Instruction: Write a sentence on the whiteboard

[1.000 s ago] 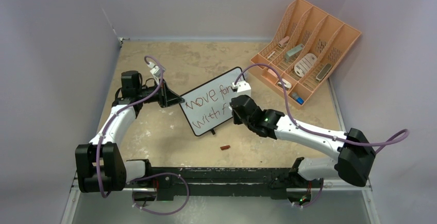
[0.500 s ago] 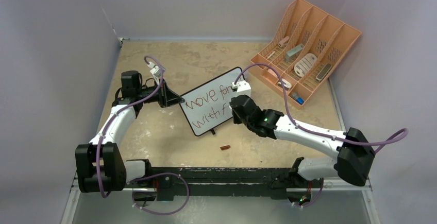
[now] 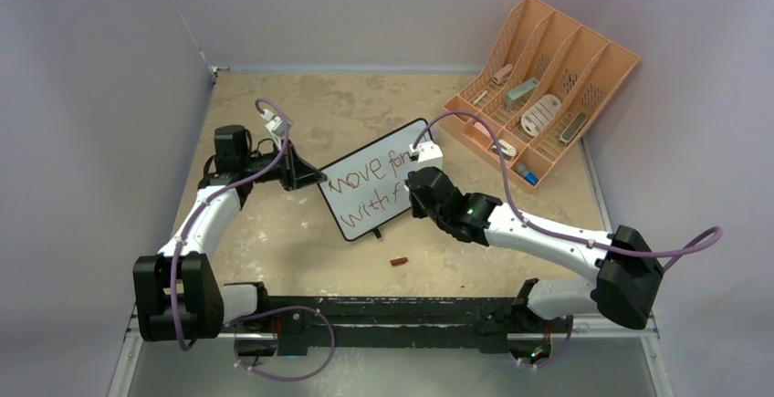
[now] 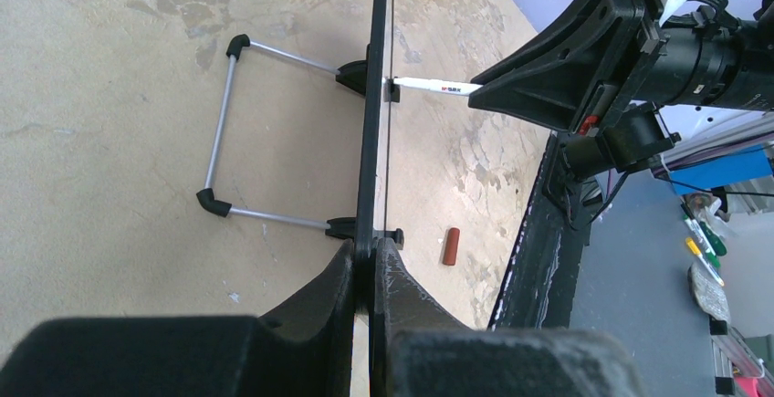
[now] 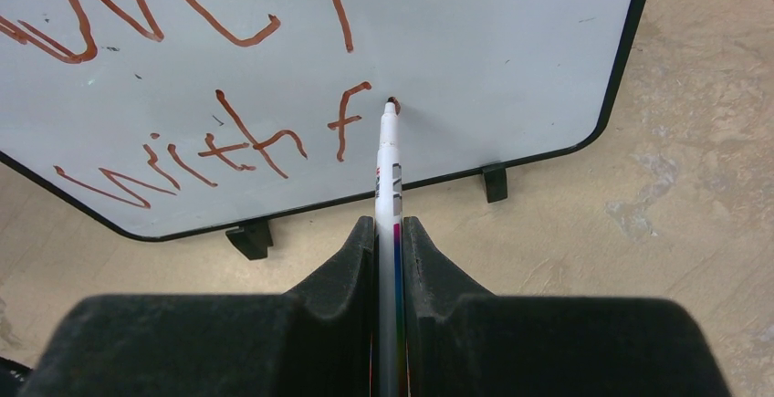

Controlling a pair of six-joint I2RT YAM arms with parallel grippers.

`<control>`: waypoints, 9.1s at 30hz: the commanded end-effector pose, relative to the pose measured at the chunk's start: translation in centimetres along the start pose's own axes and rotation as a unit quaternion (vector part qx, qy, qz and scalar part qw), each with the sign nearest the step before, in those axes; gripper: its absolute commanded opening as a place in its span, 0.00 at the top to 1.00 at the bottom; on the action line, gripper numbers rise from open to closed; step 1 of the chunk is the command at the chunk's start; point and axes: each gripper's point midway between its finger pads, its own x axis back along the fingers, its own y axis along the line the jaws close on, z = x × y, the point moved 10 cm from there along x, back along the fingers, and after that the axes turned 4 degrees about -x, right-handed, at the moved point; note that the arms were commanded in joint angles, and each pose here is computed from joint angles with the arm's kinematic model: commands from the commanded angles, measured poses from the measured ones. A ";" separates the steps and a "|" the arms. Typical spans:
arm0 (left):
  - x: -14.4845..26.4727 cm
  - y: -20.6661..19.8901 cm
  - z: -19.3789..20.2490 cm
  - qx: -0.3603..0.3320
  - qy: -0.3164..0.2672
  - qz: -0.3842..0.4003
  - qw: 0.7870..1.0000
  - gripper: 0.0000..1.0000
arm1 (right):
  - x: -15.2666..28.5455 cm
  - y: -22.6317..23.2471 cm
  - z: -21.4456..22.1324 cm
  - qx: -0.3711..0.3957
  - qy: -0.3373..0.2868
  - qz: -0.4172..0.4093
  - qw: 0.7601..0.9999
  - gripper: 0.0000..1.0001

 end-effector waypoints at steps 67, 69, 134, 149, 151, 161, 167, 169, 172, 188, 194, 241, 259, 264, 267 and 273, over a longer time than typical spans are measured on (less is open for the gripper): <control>0.4 0.0 -0.7 -0.023 -0.013 -0.005 1.000 1.00 | 0.1 0.7 -1.7 -0.025 -0.026 0.000 0.999 1.00; 0.4 0.0 -0.7 -0.023 -0.013 -0.005 1.000 1.00 | 0.0 0.7 -1.7 -0.024 -0.027 0.000 0.999 1.00; 0.4 0.0 -0.8 -0.026 -0.014 -0.006 1.000 1.00 | -0.3 0.4 1.0 -0.010 0.049 -0.018 0.999 1.00; 0.5 -0.2 -0.8 -0.028 -0.015 -0.006 0.999 1.00 | -0.5 0.3 -0.1 -0.022 0.014 0.021 0.999 1.00; 0.5 -0.1 -0.8 -0.027 -0.014 -0.006 1.000 1.00 | -0.6 0.4 -0.2 -0.021 0.015 0.016 1.000 1.00; 0.5 -0.2 -0.8 -0.029 -0.015 -0.005 0.999 1.00 | -0.7 0.9 0.1 -0.015 0.032 -0.014 0.999 1.00; 0.5 -0.1 -0.8 -0.028 -0.015 -0.006 0.999 1.00 | -0.7 1.2 -0.1 -0.015 0.031 -0.021 0.999 1.00; 0.5 -0.2 -0.8 -0.028 -0.015 -0.005 0.999 1.00 | -0.6 1.2 -0.4 -0.016 0.027 -0.023 0.999 1.00; 0.5 -0.2 -0.8 -0.028 -0.015 -0.005 0.999 1.00 | -0.5 1.3 -0.8 -0.018 0.019 -0.025 0.999 1.00; 0.5 -0.1 -0.9 -0.028 -0.015 -0.006 0.999 1.00 | 0.2 1.2 -1.8 -0.020 -0.004 -0.021 1.000 1.00; 0.5 -0.1 -0.8 -0.027 -0.014 -0.005 1.000 1.00 | 0.3 1.4 -2.5 -0.023 -0.019 -0.024 0.999 1.00; 0.5 -0.1 -0.8 -0.029 -0.014 -0.005 0.999 1.00 | -0.6 0.0 0.2 -0.009 0.018 0.020 1.000 1.00; 0.5 -0.1 -0.8 -0.029 -0.015 -0.004 0.999 1.00 | -0.3 0.7 -2.5 -0.017 -0.030 0.015 0.999 1.00; 0.5 -0.1 -0.8 -0.029 -0.014 -0.004 0.999 1.00 | -0.1 0.9 -3.0 -0.019 -0.037 0.007 0.999 1.00; 0.5 -0.1 -0.8 -0.029 -0.014 -0.005 0.999 1.00 | -0.1 0.9 -2.9 -0.017 -0.036 0.007 0.999 1.00; 0.5 -0.1 -0.8 -0.028 -0.014 -0.005 0.999 1.00 | -0.4 0.8 -2.4 -0.015 -0.026 0.007 1.000 1.00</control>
